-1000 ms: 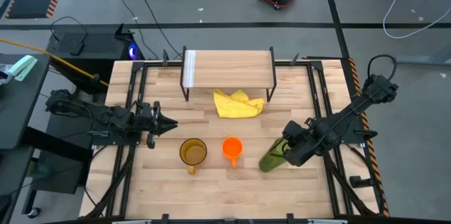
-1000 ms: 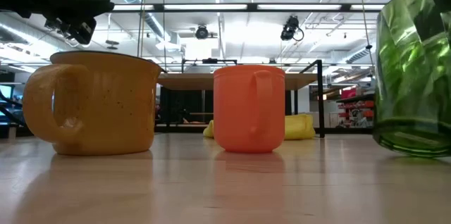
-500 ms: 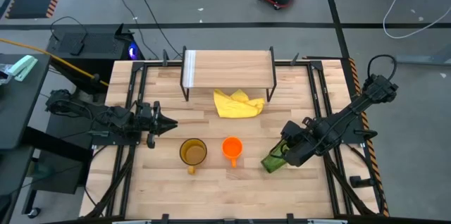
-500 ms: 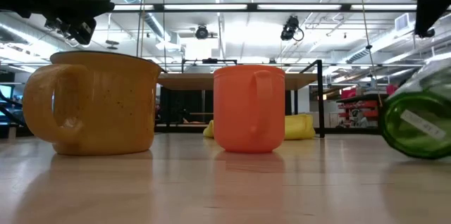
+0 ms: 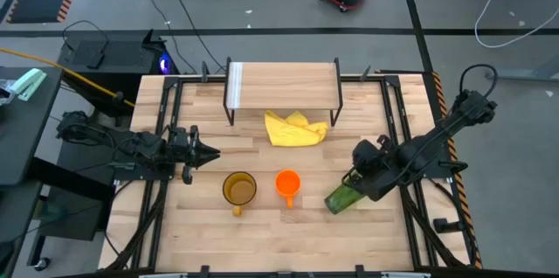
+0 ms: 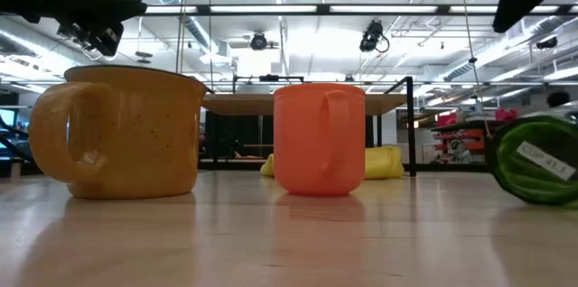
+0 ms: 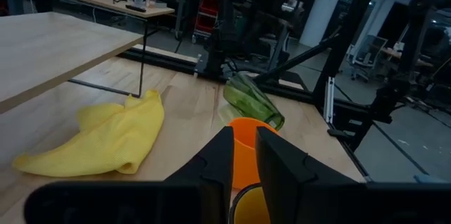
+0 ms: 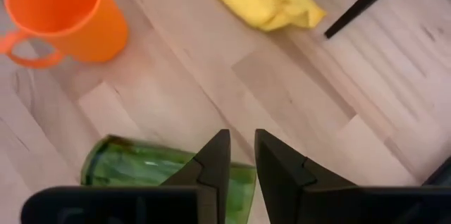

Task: Stack small to large cups/mugs on shelf
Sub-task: Put the green cup on the shelf

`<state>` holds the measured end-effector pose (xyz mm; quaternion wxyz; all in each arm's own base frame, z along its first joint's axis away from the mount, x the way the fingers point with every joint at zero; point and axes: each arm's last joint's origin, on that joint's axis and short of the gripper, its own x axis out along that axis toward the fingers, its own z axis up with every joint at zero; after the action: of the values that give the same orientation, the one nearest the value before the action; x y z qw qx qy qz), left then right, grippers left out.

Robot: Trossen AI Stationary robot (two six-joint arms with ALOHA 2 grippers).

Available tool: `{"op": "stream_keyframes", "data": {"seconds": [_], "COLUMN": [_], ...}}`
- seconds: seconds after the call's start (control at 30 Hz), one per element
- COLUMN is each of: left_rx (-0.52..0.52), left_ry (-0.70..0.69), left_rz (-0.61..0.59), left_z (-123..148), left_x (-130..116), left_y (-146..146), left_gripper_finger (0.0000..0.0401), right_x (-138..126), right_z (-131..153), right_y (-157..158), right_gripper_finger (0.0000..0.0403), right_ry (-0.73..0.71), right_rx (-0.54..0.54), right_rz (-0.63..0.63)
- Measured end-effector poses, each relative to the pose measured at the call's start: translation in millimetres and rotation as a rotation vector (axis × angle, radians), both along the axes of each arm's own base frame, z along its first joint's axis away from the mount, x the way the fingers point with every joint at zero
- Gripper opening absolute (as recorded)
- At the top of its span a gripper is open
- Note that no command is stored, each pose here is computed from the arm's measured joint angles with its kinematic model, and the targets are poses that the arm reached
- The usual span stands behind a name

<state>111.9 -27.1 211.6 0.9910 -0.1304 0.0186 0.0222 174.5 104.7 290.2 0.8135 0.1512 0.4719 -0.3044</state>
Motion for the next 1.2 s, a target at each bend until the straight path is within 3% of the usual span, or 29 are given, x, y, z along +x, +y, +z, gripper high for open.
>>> {"op": "stream_keyframes", "data": {"seconds": [0.3, 0.53, 0.77, 0.83, 1.0, 1.2], "left_rx": [0.001, 0.001, 0.001, 0.0, 0.0, 0.0], "left_ry": [0.0, 0.001, 0.001, 0.001, 0.001, 0.001], "left_rz": [0.0, 0.0, 0.0, 0.0, 0.0, 0.0], "left_z": [0, 0, 0, 0, 0, 0], "left_x": [0, 0, 0, 0, 0, 0], "left_y": [0, 0, 0, 0, 0, 0], "left_gripper_finger": [0.0073, 0.0068, 0.0075, 0.0073, 0.0067, 0.0073], "right_x": [-2, -8, -13, -17, -29, -43], "right_z": [3, 1, 1, 1, -25, -56], "right_y": [-2, -1, 16, 17, 11, 0], "right_gripper_finger": [0.0074, 0.0074, 0.0074, 0.0074, 0.0074, 0.0074], "right_ry": [-0.035, 0.045, -0.009, 0.001, 0.126, 0.103], "right_rx": [-0.012, 0.097, 0.173, 0.172, 0.161, 0.24], "right_rz": [-0.018, -0.095, -0.068, -0.11, -0.217, -0.213]}}
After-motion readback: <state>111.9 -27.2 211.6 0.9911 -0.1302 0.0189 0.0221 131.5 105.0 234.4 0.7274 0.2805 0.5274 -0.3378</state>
